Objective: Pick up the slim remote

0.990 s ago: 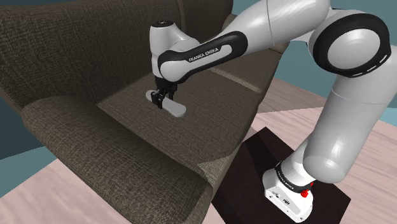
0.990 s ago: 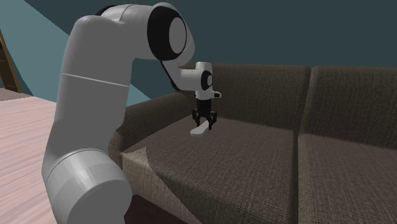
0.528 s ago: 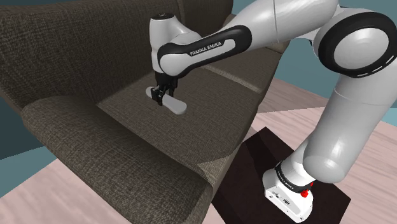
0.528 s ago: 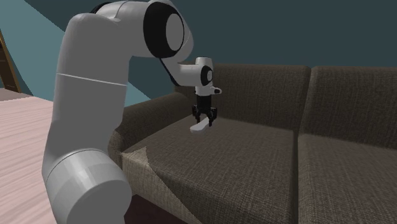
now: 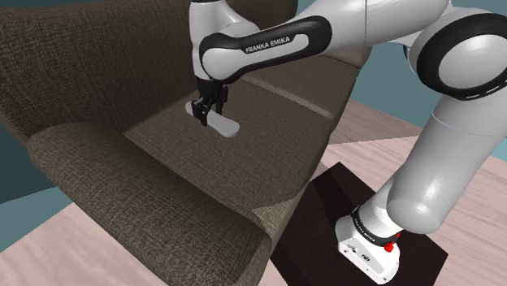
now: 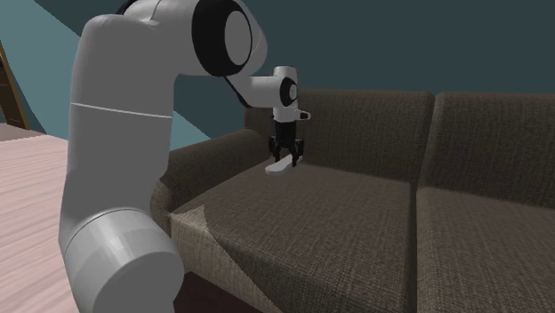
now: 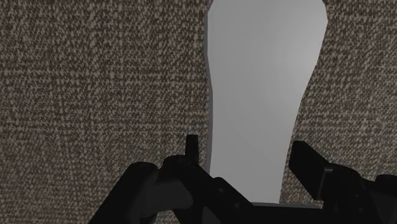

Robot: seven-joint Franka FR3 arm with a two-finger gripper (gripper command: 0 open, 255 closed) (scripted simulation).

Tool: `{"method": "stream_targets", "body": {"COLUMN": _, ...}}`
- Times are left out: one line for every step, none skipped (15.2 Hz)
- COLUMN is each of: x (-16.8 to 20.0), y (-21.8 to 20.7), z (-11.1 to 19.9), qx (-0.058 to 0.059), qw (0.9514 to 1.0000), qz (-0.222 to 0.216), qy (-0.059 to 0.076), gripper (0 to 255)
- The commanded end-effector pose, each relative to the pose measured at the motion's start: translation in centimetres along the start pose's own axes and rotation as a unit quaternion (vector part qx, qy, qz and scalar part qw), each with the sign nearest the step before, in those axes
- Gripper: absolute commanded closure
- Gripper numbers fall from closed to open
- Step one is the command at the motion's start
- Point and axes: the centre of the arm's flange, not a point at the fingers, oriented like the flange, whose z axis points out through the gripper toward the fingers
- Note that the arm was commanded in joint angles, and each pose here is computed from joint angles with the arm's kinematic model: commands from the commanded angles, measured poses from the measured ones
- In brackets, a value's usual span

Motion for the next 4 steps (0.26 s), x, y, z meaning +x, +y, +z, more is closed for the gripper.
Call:
{"method": "stream_targets", "body": {"x": 0.00, "y": -0.08, "z": -1.12, "qx": 0.000, "qw": 1.0000, "qz": 0.000, "qy": 0.000, "gripper": 255}}
{"method": "stream_targets", "body": {"x": 0.00, "y": -0.07, "z": -1.65, "qx": 0.000, "qw": 1.0000, "qz": 0.000, "qy": 0.000, "gripper": 255}}
{"method": "stream_targets", "body": {"x": -0.01, "y": -0.07, "z": -1.73, "qx": 0.000, "qw": 1.0000, "qz": 0.000, "qy": 0.000, "gripper": 255}}
{"method": "stream_targets", "body": {"x": 0.00, "y": -0.07, "z": -1.73, "qx": 0.000, "qw": 1.0000, "qz": 0.000, "qy": 0.000, "gripper": 255}}
